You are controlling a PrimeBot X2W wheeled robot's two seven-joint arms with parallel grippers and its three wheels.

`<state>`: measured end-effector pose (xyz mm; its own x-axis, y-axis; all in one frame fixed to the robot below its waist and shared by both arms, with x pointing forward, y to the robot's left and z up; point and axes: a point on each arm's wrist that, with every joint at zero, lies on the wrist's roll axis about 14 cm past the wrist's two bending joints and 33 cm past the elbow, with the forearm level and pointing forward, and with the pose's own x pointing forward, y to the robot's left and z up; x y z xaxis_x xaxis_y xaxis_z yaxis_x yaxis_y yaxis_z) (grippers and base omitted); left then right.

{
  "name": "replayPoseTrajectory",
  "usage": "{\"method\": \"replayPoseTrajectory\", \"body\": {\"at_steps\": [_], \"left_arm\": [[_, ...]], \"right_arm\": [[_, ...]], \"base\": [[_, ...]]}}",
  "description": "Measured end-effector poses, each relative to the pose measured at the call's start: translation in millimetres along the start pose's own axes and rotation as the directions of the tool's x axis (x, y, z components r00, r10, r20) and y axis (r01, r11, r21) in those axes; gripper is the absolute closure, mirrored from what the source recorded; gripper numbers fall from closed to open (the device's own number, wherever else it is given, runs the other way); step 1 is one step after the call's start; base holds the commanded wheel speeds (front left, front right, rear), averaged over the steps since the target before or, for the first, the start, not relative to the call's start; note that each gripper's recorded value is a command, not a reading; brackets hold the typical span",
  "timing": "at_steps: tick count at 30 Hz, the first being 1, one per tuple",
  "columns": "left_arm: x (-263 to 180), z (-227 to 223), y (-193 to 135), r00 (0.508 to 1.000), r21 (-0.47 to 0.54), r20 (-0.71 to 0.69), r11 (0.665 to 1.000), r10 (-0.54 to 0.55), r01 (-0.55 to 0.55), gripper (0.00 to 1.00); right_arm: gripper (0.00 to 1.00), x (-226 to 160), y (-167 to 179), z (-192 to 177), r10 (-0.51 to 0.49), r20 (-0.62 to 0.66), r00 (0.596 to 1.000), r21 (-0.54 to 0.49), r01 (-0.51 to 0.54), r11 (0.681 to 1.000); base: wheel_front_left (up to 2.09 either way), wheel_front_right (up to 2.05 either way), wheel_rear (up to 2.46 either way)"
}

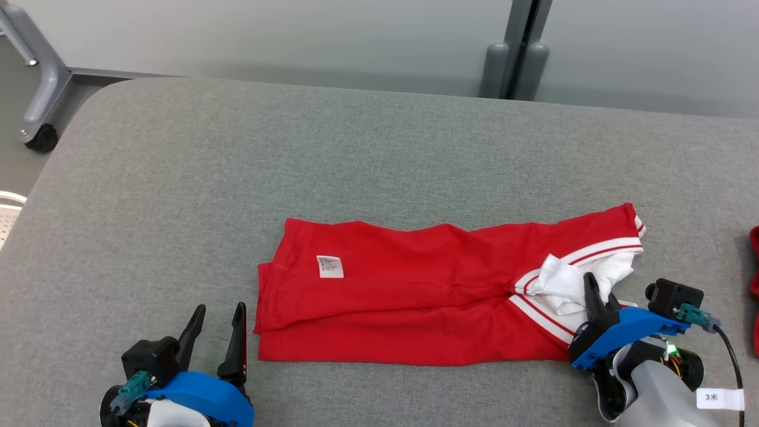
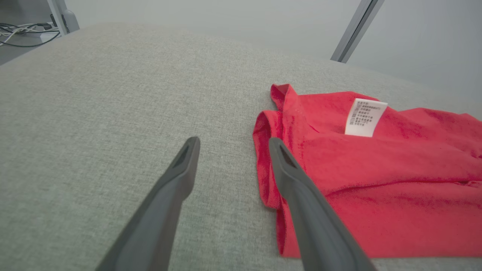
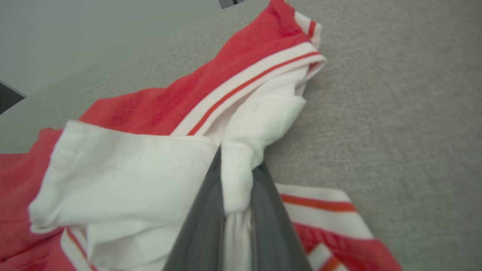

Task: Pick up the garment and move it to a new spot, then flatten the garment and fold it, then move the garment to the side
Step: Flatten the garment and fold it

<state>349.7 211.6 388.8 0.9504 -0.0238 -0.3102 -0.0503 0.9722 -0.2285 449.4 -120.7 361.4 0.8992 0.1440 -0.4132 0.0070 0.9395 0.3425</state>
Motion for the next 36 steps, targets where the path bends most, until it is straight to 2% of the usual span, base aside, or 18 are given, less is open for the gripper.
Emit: {"method": "replayPoseTrajectory", "body": {"at_steps": [5, 11, 14, 17, 20, 22, 25, 29, 36], "left_arm": [[3, -3, -9, 1.0, 0.007, -0.008, 1.0, -0.026, 0.026, 0.0], [15, -7, -43, 0.994, 0.001, -0.017, 0.994, -0.109, 0.109, 0.0], [21, -8, -61, 0.988, 0.002, -0.019, 0.988, -0.155, 0.155, 0.0], [26, -9, -77, 0.981, -0.001, -0.021, 0.981, -0.194, 0.194, 0.0], [27, -9, -82, 0.978, 0.004, -0.023, 0.978, -0.208, 0.208, 0.0], [26, -10, -82, 0.978, 0.005, -0.025, 0.978, -0.208, 0.208, 0.0], [21, -9, -74, 0.983, -0.001, -0.021, 0.983, -0.185, 0.185, 0.0], [11, -9, -57, 0.991, -0.01, -0.014, 0.991, -0.136, 0.136, 0.0], [-8, -6, -27, 0.999, -0.031, 0.004, 0.999, -0.044, 0.044, 0.0]], "right_arm": [[1.0, -13, -23, 18, -0.062, 0.077, 0.995, 0.007, 0.061, 0.998], [1.0, -44, -66, 40, -0.164, 0.174, 0.971, 0.017, 0.163, 0.986], [1.0, -57, -74, 46, -0.178, 0.208, 0.962, 0.021, 0.178, 0.984], [1.0, -64, -67, 60, -0.144, 0.257, 0.956, 0.009, 0.147, 0.989], [1.0, -62, -42, 70, -0.06, 0.29, 0.955, -0.022, 0.069, 0.997], [1.0, -57, -13, 70, 0.027, 0.288, 0.957, -0.047, -0.014, 0.999], [1.0, -51, 34, 63, 0.165, 0.262, 0.951, -0.079, -0.149, 0.986], [1.0, -49, 93, 45, 0.332, 0.2, 0.922, -0.111, -0.315, 0.943], [1.0, -45, 172, 25, 0.53, 0.097, 0.842, -0.142, -0.516, 0.845]], "base": [[0.0, 0.0, 0.0], [0.0, 0.0, 0.0], [0.0, 0.0, 0.0], [0.0, 0.0, 0.0], [0.0, 0.0, 0.0], [0.0, 0.0, 0.0], [0.0, 0.0, 0.0], [0.0, 0.0, 0.0], [0.0, 0.0, 0.0]]}}
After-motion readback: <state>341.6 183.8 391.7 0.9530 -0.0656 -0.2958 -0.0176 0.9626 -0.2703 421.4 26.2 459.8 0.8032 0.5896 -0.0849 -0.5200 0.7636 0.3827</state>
